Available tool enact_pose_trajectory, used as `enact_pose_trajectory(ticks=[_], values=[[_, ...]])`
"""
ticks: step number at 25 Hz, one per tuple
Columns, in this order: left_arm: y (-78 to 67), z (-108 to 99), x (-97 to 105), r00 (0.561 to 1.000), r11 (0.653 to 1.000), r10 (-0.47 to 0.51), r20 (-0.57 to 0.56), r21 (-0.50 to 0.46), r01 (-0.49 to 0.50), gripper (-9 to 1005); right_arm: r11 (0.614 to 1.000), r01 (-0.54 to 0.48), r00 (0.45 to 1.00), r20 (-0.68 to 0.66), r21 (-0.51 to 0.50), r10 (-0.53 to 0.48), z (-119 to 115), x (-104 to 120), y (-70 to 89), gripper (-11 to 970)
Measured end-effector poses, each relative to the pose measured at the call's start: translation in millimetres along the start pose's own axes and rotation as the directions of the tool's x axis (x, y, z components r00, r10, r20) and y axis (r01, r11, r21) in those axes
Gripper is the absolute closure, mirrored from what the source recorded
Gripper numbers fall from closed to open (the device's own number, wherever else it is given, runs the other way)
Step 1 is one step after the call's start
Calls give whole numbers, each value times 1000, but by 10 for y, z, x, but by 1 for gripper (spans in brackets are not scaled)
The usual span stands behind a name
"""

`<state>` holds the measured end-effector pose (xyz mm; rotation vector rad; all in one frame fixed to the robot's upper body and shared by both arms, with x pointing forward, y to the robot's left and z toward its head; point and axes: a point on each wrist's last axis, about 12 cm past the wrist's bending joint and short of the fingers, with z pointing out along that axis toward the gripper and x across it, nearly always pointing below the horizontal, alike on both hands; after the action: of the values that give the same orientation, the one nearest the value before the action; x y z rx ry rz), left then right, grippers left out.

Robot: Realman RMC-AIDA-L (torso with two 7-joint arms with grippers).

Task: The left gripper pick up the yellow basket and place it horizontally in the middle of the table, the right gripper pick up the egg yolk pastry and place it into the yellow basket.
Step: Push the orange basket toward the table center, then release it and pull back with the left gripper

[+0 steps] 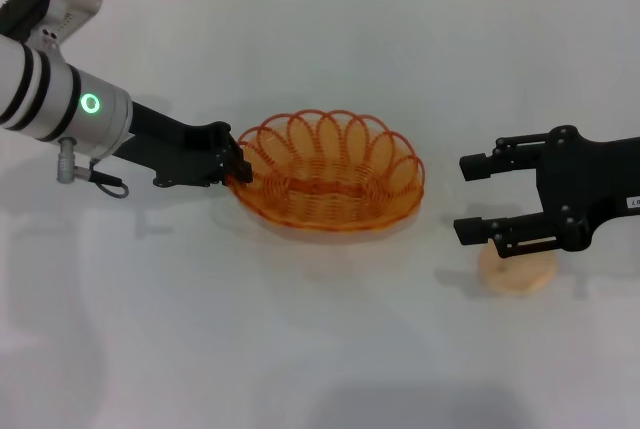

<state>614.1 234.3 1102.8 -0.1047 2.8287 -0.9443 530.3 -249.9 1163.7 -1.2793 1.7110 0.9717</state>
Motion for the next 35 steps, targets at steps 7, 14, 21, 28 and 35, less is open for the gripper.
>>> enact_pose_trajectory(ticks=[7,14,21,28,35], values=[[-21,-9,3,1000,999,9,4,36,-9,780,1000,3,1000,1,3,-3,-7,-8,-1,236],[-23,-23,15,1000,999,27,-9,46,-27,569,1000,4,1000,5,8,-4,-18,-11,-3,236],[-19,-78,13,999,997,35,-15,66,-34,360,1000,6,1000,10,9,-6,-18,-23,-7,236],[19,-225,-71,997,997,70,31,36,-71,138,1000,4,1000,11,11,-4,-17,-21,-11,236],[30,-426,-195,972,978,205,114,8,-207,109,1000,-4,1000,15,24,4,-18,-6,-26,235]])
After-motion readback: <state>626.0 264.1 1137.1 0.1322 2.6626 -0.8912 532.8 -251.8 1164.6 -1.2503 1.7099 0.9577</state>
